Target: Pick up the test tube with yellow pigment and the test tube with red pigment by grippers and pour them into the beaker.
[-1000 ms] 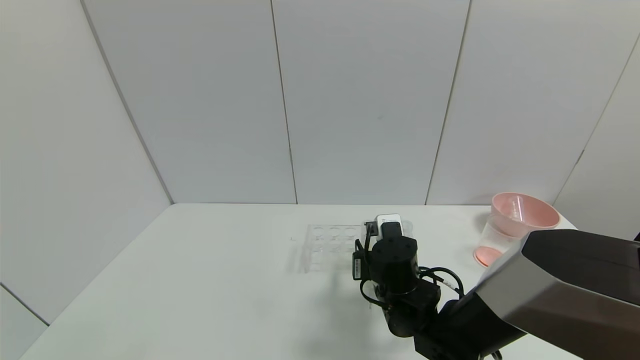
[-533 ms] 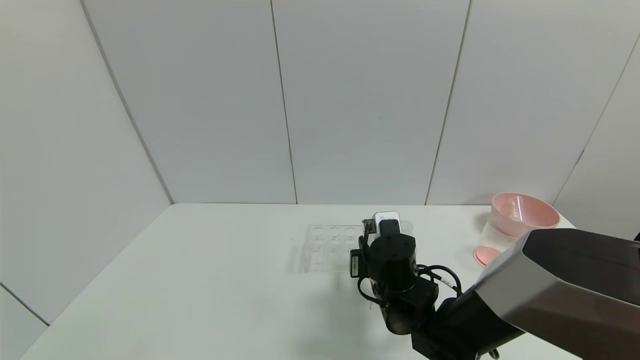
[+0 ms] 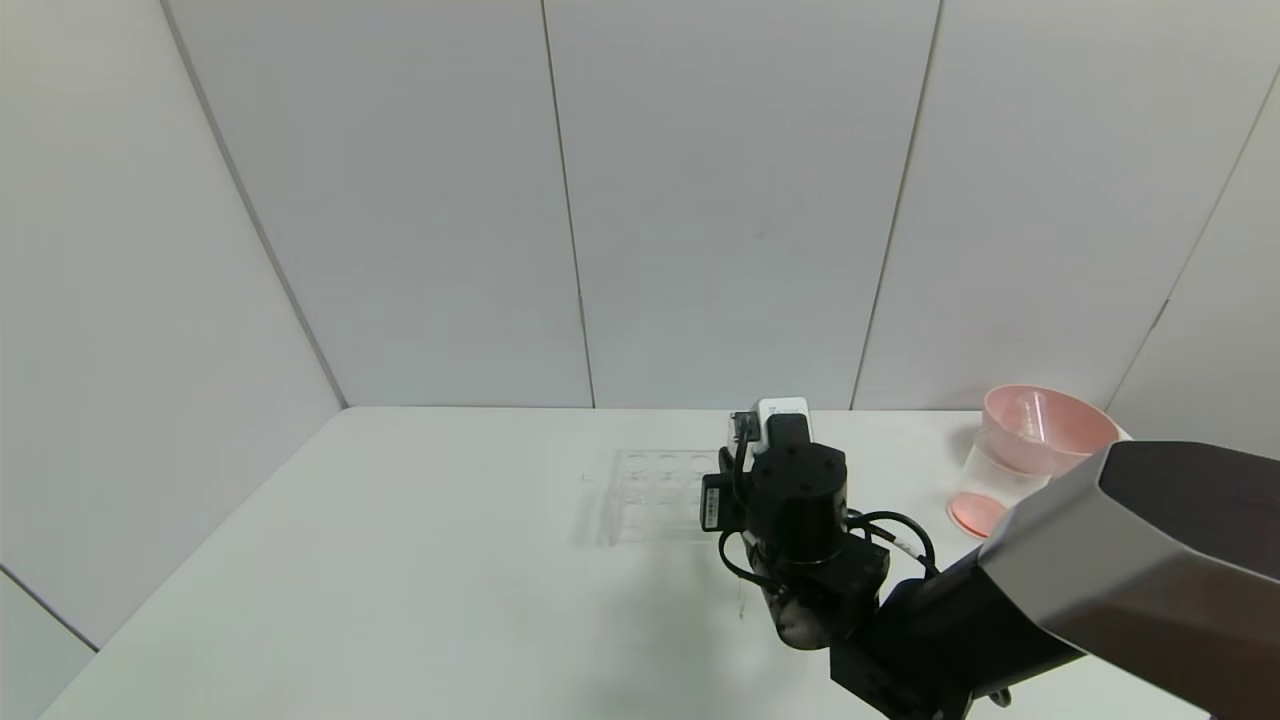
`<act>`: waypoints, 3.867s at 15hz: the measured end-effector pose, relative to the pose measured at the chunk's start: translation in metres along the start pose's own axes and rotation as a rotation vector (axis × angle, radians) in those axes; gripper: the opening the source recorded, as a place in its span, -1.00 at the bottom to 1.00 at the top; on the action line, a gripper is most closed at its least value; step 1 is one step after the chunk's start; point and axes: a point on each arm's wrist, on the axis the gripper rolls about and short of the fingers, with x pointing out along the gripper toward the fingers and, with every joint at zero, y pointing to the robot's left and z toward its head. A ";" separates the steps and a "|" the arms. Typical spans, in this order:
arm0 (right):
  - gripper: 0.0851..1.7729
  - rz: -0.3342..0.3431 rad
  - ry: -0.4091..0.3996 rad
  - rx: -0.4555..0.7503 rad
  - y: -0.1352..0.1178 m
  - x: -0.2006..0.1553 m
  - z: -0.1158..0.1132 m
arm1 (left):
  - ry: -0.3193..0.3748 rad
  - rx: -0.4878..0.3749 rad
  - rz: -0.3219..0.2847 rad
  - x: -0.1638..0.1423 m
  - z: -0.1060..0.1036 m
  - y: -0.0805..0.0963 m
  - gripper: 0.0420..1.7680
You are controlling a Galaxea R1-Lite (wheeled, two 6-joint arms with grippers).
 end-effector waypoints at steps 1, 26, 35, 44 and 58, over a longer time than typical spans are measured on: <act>-0.52 0.011 -0.015 -0.002 0.000 -0.002 0.007 | 0.000 0.000 0.000 0.000 0.000 0.000 1.00; -0.52 -0.174 -0.074 -0.435 -0.345 -0.078 0.111 | 0.000 0.000 0.000 0.000 0.000 0.000 1.00; -0.52 -0.130 -0.104 -0.853 -0.369 -0.059 0.086 | 0.000 0.000 0.000 0.000 0.000 0.000 1.00; -0.52 -0.044 -0.196 -1.193 -0.375 -0.043 0.061 | 0.000 0.000 0.000 0.000 0.000 0.000 1.00; -0.52 -0.012 -0.249 -1.490 -0.363 -0.035 0.057 | 0.000 0.000 0.000 0.000 0.000 0.000 1.00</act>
